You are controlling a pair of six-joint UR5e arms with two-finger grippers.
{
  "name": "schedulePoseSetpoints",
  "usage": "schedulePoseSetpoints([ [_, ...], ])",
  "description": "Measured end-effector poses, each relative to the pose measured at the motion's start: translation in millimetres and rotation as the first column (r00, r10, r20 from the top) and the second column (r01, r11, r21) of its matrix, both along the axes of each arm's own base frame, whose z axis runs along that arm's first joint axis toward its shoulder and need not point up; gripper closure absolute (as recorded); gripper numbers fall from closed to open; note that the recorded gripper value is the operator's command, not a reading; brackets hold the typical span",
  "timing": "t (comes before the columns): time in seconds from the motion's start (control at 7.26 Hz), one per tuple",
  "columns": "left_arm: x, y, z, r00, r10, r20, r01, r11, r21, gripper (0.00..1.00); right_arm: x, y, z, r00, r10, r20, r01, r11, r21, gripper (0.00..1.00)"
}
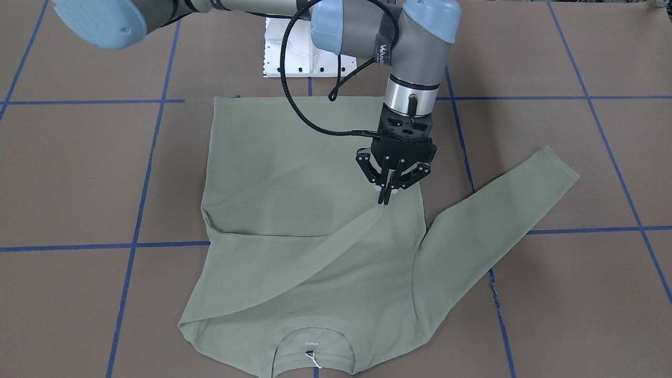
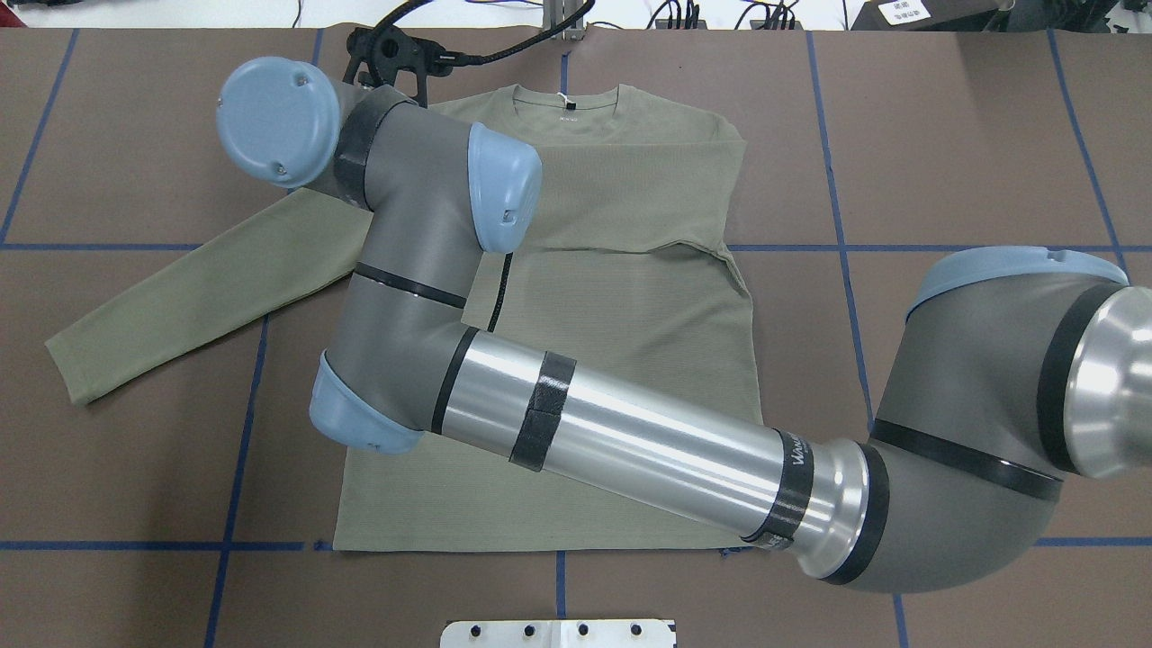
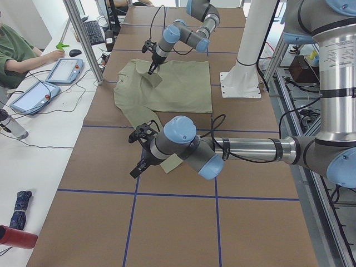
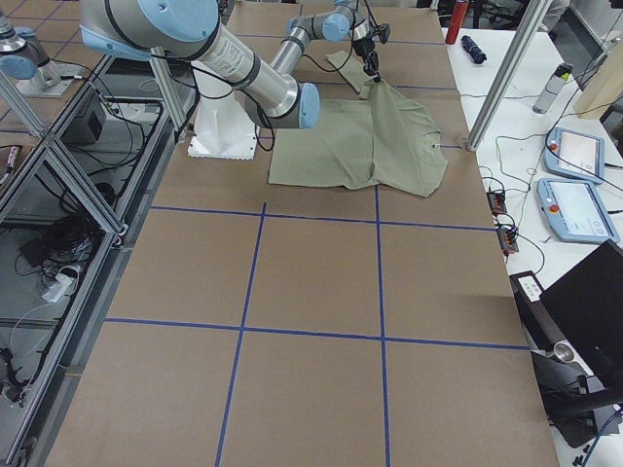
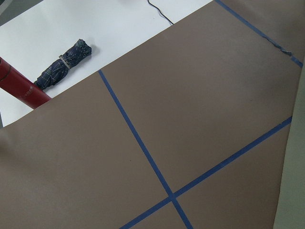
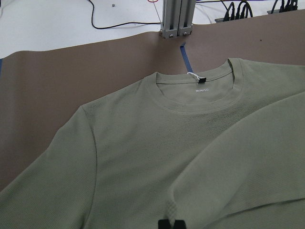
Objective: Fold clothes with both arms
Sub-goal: 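Carry the sleeve with the right gripper across the shirt toward the collar, then release the sleeve and withdraw the right gripper off the shirt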
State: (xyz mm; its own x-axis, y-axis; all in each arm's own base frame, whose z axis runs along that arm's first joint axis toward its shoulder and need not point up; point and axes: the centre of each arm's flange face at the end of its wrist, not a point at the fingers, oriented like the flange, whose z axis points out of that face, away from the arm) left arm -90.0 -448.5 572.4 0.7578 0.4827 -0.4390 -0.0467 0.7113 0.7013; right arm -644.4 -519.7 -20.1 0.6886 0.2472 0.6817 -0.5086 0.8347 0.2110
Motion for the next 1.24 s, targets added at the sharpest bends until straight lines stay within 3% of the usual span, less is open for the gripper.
schedulePoseSetpoints([
  [0.14,0,0,0,1.000,0.000,0.000,0.000,1.000,0.000,0.00,-9,-7,2,0.999,0.029,0.026,-0.029,1.000,0.004,0.99],
  [0.28,0,0,0,1.000,0.000,0.000,0.000,1.000,-0.001,0.00,-14,-15,4,0.997,0.058,0.047,-0.058,0.998,0.008,0.36],
  [0.41,0,0,-1,1.000,0.001,0.000,-0.001,1.000,0.000,0.00,-15,-25,6,0.994,0.083,0.064,-0.084,0.996,0.008,0.03],
  [0.96,0,-2,-3,1.000,-0.002,-0.001,0.002,1.000,0.002,0.00,-8,-52,-7,0.976,0.152,0.158,-0.150,0.988,-0.027,0.01],
  [1.24,0,-9,-10,0.996,-0.066,-0.056,0.063,0.997,-0.045,0.00,19,-78,-7,0.979,0.101,0.179,-0.083,0.991,-0.104,0.01],
])
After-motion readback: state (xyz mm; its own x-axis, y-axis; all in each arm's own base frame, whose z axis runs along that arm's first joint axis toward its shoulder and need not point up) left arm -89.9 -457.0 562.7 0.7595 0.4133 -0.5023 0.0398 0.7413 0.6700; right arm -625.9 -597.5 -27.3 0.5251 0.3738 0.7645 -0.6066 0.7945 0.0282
